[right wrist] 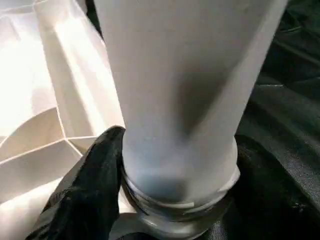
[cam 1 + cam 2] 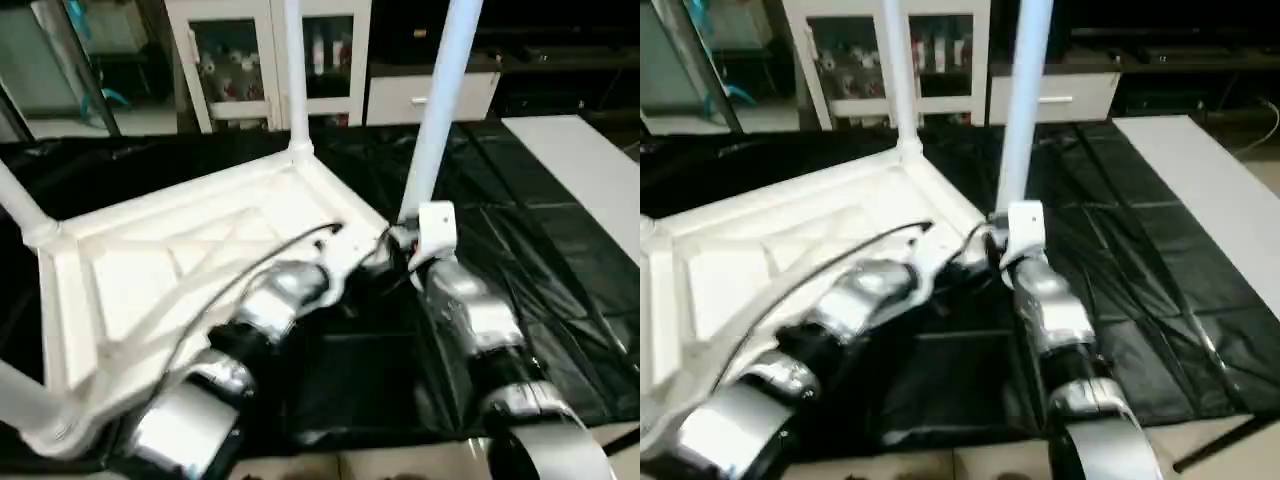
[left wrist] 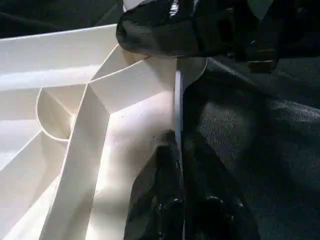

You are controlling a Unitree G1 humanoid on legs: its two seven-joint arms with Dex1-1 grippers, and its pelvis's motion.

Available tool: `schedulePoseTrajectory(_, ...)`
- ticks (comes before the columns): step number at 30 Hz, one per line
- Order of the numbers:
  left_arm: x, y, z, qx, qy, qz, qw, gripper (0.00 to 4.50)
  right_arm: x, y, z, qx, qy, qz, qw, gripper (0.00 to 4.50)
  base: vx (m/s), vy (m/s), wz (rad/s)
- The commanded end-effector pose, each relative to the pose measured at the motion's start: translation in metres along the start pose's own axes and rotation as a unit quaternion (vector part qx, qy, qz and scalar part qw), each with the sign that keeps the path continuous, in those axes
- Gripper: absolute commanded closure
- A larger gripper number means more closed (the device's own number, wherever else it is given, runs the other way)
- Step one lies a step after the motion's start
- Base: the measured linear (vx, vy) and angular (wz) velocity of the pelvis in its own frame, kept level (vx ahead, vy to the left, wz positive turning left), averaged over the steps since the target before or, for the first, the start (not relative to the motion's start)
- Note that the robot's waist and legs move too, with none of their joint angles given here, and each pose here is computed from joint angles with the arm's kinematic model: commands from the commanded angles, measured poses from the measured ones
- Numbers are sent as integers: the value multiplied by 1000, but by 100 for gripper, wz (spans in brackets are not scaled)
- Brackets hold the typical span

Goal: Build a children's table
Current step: Rotate leg to tighten

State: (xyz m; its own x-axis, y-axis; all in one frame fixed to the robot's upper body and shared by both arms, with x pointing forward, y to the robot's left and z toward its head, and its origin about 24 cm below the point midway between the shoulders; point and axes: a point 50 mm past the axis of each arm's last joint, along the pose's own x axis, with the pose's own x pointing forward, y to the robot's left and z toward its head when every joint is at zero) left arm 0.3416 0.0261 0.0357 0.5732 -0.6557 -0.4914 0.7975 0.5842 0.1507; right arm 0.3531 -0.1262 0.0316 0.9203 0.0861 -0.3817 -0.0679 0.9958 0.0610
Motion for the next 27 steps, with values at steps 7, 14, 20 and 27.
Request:
schedulePoseTrajectory(7, -8, 16, -5, 7, -22, 40, 999, 450, -6, 11, -3, 23, -31, 79, 996, 103, 0, 0, 0)
schedulePoseTrajectory(14, -33, 17, -23, 55, -18, -74, 996, 450, -24, -5, 3, -36, -40, 170, 984, 54, 0, 0, 0)
schedulePoseTrajectory(20, -58, 10, -32, 86, -29, -181, 979, 450, -54, -24, 6, -114, -32, 295, 948, 29, 0, 0, 0)
schedulePoseTrajectory(27, -81, -1, -38, 94, -19, -276, 957, 450, -91, -35, 3, -194, 8, 435, 879, 29, 25, -5, 0)
